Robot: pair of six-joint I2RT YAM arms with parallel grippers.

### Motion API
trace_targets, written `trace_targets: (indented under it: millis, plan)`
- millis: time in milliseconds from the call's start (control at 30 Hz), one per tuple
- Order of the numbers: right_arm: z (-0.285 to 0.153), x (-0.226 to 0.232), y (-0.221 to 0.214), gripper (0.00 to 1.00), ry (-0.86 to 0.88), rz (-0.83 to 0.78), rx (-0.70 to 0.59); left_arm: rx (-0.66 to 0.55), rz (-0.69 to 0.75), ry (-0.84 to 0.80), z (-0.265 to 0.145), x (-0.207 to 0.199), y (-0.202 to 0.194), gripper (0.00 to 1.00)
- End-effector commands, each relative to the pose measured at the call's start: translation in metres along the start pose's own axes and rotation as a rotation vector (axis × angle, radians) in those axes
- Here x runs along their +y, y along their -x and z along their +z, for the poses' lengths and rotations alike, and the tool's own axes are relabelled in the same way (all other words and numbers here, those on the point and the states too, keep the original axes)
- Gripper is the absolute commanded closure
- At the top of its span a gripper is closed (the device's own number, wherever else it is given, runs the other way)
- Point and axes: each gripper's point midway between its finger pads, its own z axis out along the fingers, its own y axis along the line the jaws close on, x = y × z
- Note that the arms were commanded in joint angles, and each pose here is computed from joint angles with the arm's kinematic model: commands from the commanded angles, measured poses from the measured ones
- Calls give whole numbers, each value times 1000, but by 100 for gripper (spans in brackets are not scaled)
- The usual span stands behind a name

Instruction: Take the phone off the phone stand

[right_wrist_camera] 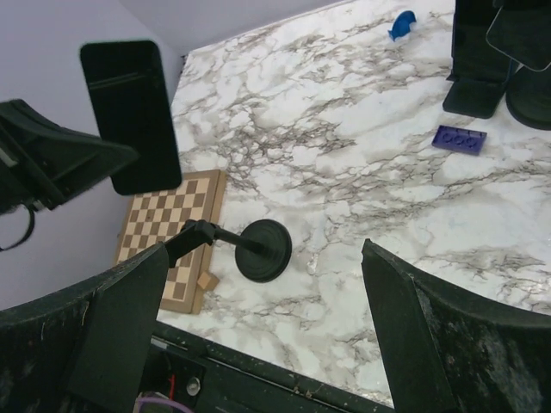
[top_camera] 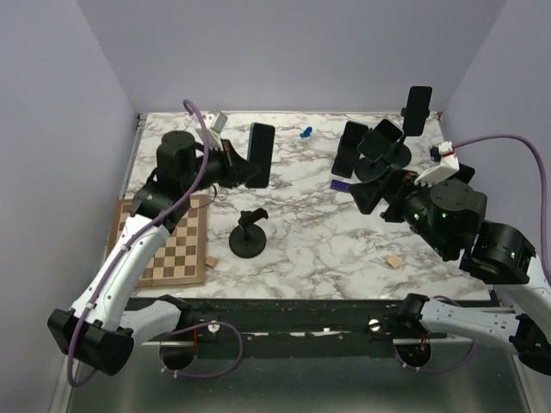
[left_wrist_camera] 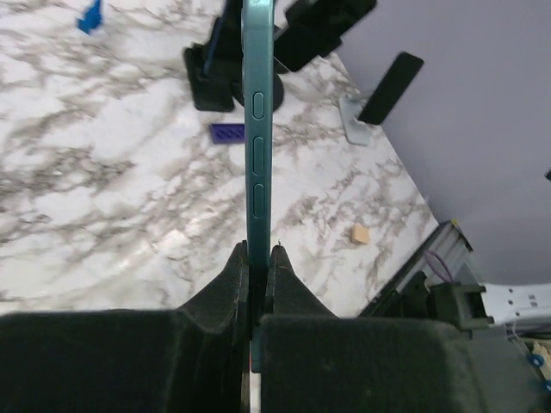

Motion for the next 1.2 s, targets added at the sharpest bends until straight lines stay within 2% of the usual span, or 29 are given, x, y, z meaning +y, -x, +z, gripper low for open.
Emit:
trace_targets:
  millis: [0,100,200,333,400,667,900,1033,1167]
  plan:
    - [5,-14,-2,0,-65,-47,-20,57,42,70,-5,39,28,100]
    - [16,-13,-10,0,-87,-67,-2,92,24,176,2,84,33,100]
    - [26,-3,-18,0,-76,-81,38,103,-27,202,12,122,36,100]
    - [32,2,-28,0,-68,-103,87,209,-87,266,37,175,26,100]
    - [33,0,-34,0,-77,-113,111,217,-106,293,45,198,24,100]
    - [36,-17,-51,0,-138,-149,151,304,-223,388,42,287,7,100]
    - [45,-18,-68,0,-129,-169,180,314,-320,416,50,322,-8,100]
    - [50,-14,-73,0,-114,-174,196,317,-325,541,42,349,-10,100]
    - [52,-17,-79,0,-123,-181,205,364,-342,584,36,363,-18,100]
